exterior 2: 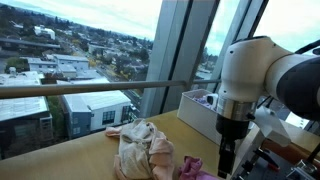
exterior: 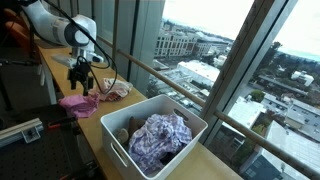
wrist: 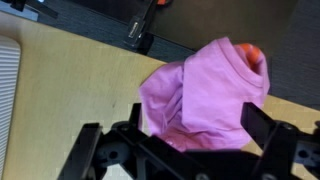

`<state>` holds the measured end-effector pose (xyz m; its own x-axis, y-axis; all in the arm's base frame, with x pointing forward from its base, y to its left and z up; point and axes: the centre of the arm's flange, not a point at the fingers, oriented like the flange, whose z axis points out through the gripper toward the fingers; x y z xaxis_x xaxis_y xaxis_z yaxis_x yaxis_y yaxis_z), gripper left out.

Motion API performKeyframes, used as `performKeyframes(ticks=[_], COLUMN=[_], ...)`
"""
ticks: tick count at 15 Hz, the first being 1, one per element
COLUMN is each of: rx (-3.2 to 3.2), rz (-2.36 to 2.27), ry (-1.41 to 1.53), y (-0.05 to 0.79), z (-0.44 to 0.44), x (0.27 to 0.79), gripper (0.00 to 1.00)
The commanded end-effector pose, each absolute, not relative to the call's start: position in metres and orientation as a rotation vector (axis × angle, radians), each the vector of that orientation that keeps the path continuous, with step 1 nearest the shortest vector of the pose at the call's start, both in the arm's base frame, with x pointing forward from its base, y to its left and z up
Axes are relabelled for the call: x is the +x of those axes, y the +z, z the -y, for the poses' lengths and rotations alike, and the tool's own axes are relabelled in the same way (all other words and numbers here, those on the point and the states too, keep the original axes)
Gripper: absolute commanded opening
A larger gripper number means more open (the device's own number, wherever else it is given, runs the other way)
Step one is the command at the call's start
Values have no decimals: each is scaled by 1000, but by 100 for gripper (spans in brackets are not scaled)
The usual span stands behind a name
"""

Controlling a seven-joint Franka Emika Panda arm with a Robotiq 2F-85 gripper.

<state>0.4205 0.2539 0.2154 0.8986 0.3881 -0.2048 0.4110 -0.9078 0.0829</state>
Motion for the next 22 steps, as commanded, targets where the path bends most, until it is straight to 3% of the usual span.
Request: performKeyframes(ticks=[1, 7, 14, 15, 22], rx=[2997, 3054, 2997, 2992, 2993], rz=[-649, -654, -696, -694, -622], ry=[-286, -300, -450, -456, -354], y=[197, 157, 78, 72, 125], z=[-266, -265, -283, -284, -259], x=[427, 444, 421, 422, 456], gripper=[100, 100, 100, 80, 29])
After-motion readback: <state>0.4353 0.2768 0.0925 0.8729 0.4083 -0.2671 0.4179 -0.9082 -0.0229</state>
